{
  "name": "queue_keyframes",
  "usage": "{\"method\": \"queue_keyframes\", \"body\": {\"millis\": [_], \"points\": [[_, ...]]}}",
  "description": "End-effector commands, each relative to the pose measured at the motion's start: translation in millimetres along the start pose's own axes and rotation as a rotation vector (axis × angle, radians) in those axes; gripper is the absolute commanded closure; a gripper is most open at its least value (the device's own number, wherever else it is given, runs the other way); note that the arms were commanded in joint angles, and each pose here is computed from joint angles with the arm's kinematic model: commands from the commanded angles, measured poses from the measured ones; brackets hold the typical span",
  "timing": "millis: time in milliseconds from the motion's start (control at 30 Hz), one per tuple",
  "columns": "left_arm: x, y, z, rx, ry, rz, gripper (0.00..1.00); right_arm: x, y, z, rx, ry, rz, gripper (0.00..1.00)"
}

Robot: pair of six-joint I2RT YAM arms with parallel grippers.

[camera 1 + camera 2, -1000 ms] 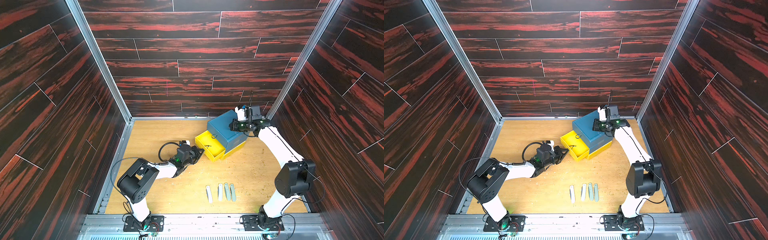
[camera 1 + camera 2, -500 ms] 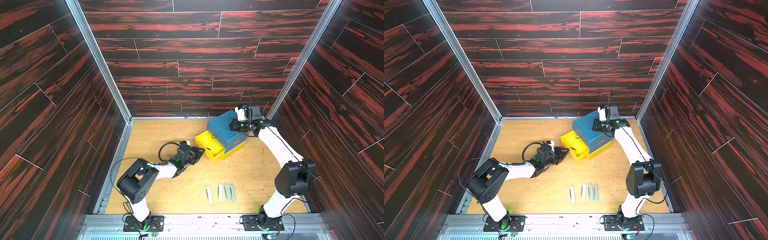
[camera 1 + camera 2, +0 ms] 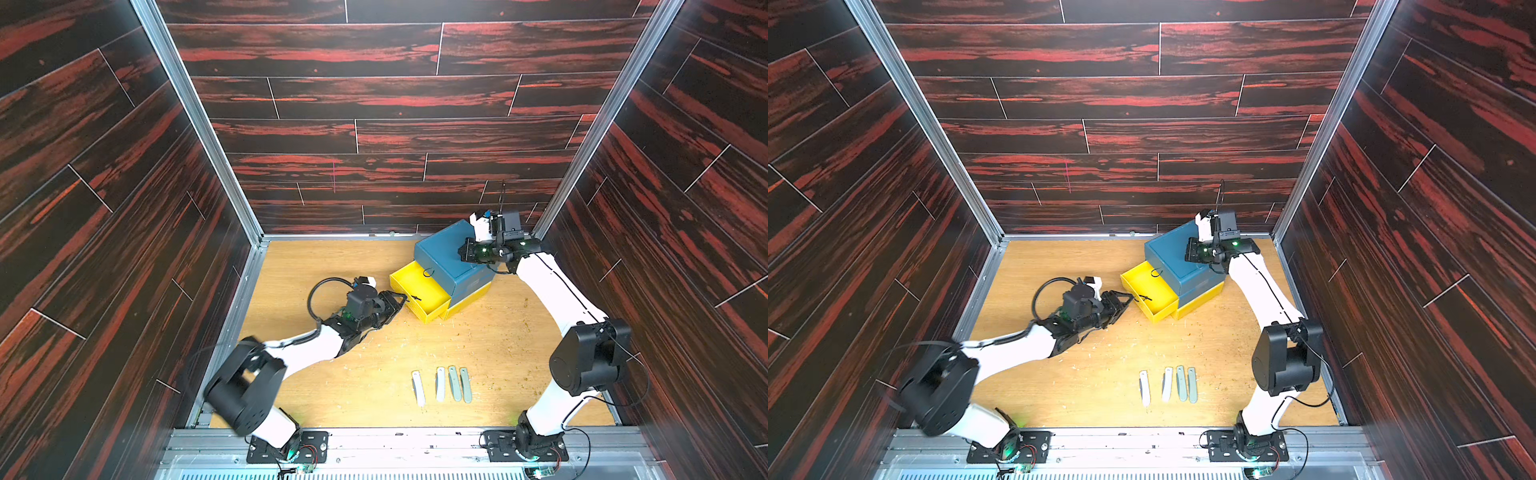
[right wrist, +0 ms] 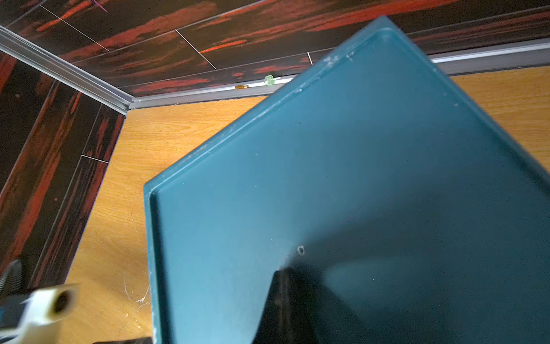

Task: Place the fruit knives into the drawer by color
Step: Open the drawer in the storage box, then pick up the fruit knife from the center of the board.

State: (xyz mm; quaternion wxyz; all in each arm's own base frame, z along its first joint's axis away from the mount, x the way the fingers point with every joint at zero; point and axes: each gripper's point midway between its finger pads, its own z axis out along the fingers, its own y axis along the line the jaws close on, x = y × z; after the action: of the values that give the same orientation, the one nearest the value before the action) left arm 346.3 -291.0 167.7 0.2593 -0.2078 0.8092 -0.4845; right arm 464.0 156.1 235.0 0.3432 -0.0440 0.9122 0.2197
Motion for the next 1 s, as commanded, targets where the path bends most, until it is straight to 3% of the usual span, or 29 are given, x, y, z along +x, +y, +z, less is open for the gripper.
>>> {"method": "queue_keyframes", "body": {"millis": [0,100,400,967], "points": [[2.1,4.9,-26.1,-0.141,0.006,0.095,0.41,81.7,-31.1,23.3,0.103,0.3,0.092,1.0],[11.0,18.2,-48.0,-0.289,0.037,0.153,0.33,77.6,-29.5,22.7,0.099,0.291,0.091,0.99],[63.5,57.3,-98.0,-0.616,0.227,0.258,0.31,77.7,-30.6,24.0,0.106,0.296,0.097,0.97],[148.1,57.2,-89.0,-0.813,0.459,0.419,0.32,77.1,-26.6,28.1,0.082,0.295,0.11,0.97]]}}
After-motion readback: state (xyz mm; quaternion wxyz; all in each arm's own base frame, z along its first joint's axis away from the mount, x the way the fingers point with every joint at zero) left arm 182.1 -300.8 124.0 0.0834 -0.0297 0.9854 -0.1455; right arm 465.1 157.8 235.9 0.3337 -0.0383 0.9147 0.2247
